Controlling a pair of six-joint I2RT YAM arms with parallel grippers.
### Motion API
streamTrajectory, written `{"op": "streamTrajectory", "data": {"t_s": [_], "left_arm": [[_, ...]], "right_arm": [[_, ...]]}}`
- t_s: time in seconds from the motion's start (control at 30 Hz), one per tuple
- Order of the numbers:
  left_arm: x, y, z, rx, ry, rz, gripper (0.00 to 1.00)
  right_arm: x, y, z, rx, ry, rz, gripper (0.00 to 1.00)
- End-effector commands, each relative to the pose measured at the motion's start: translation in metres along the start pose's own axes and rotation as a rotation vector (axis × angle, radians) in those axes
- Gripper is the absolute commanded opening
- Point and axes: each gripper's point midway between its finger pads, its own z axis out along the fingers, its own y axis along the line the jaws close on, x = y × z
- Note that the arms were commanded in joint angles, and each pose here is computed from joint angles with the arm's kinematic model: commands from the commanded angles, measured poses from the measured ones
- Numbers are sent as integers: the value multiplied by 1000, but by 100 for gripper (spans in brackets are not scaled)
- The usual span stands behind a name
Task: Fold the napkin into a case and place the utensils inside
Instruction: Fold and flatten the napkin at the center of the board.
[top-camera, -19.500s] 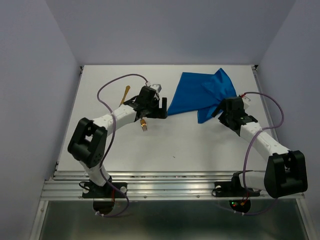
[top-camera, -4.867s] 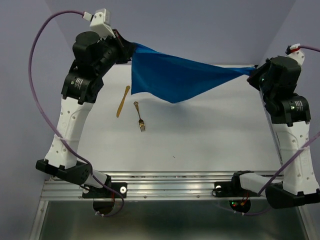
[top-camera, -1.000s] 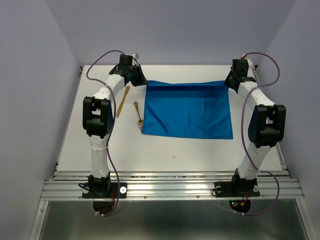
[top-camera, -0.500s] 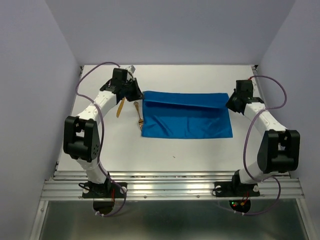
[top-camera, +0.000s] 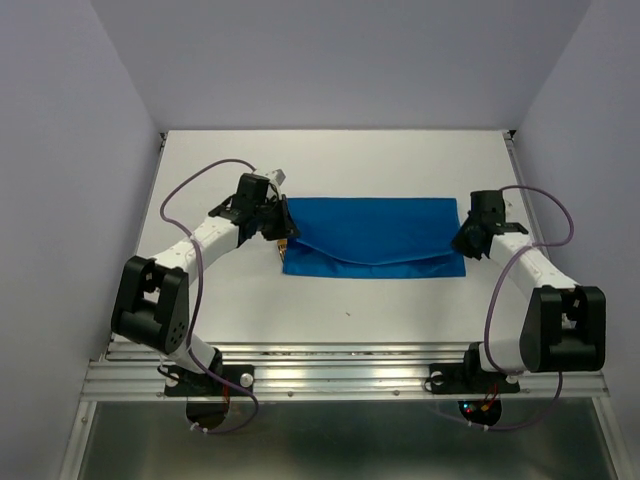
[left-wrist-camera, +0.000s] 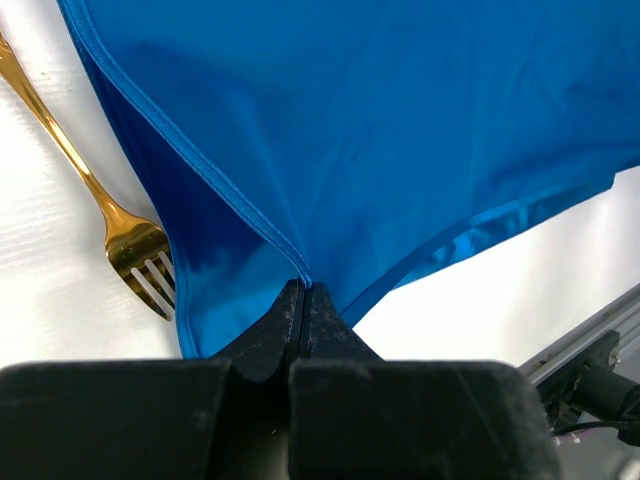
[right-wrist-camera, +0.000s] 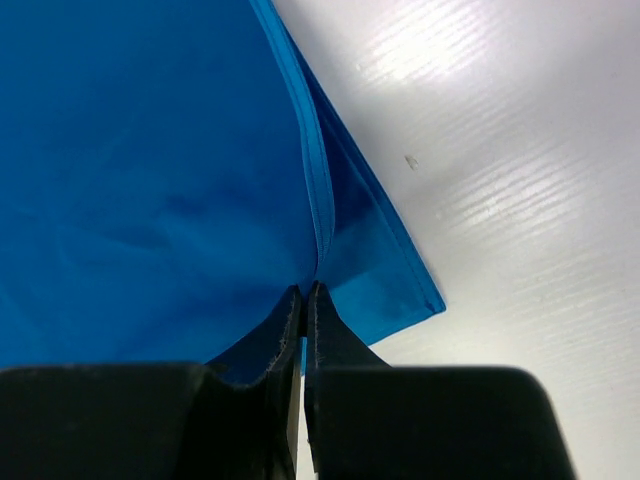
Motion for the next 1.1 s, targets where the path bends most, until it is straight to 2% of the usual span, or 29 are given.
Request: {"op": "streamTrajectory", "data": {"t_s": [0.0,0.33,0.57,0.9,1.07], "left_arm": [[-16,-9,-9,25,-90,23,0],[-22,-3,-14,-32,-99,29,0],[-8,7,-22,-65,-86,19,0],[22,29,-6,-100,-45,-20,0],[27,40,0,-136,-33,-30,0]], "right_arm": [[-4,-5,-10,2,-37,25,1],[9,-9,-24,-25,-19,32,1],[22,-16,-27,-15,8,46,1],[61,-29,-13,2,103,79,1],[58,-31,-12,20,91,84,1]]}}
